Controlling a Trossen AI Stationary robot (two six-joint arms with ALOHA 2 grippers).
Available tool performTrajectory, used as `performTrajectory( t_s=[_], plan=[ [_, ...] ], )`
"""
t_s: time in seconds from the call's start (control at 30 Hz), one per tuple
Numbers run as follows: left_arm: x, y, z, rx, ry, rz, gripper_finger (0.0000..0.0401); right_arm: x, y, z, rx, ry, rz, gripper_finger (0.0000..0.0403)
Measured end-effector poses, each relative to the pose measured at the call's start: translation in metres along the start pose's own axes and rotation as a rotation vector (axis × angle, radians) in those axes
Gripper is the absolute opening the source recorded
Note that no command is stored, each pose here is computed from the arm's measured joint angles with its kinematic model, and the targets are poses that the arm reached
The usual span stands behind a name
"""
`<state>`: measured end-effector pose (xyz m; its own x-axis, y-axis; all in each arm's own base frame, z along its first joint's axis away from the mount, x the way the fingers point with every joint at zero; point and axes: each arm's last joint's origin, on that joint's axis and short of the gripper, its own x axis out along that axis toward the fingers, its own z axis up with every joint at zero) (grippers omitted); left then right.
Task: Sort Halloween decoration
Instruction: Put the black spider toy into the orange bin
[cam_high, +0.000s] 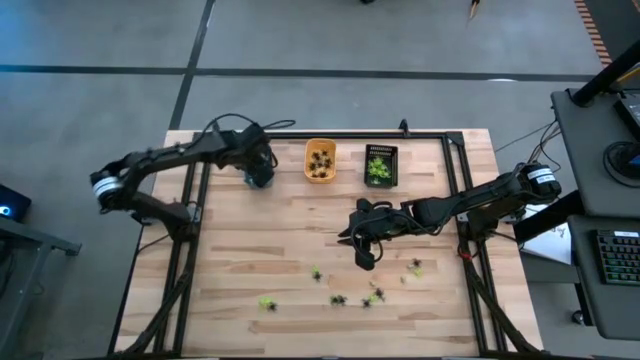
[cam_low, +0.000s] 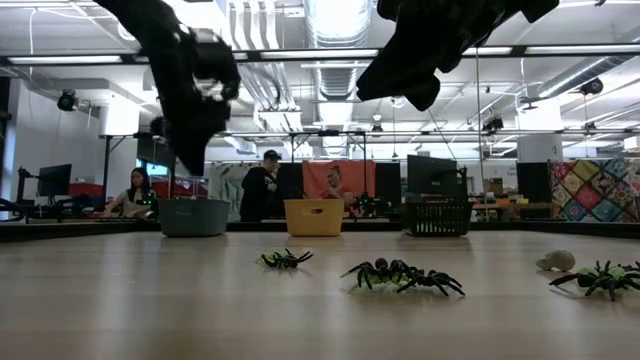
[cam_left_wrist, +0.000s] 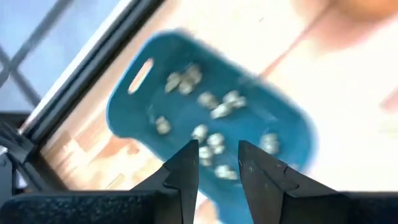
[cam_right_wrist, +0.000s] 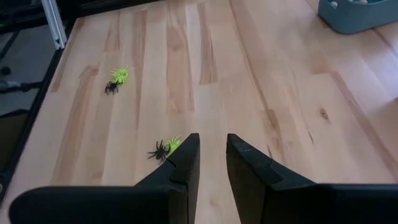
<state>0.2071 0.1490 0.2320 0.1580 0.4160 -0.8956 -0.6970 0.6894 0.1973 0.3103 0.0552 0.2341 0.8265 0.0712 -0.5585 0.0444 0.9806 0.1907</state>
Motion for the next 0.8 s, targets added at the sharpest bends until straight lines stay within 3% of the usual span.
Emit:
performTrajectory(
  t_s=[0.2,0.47,0.8],
  plan=[
    [-0.058,-0.036,-0.013,0.059,-0.226,-0.144,0.0089,0.000,0.000,0.000,0.048,-0.005,0.001,0.0070],
    [-0.104,-0.112,-0.043,0.247,-0.514,-0.388,0.0084,0.000,0.000,0.000,0.296,-0.003,0.003,0.0070],
    [-0.117,-0.195,-0.093,0.420,-0.678,-0.410,0.0083,-0.001,0.011,-0.003,0.424,0.015,0.031,0.0070]
  ],
)
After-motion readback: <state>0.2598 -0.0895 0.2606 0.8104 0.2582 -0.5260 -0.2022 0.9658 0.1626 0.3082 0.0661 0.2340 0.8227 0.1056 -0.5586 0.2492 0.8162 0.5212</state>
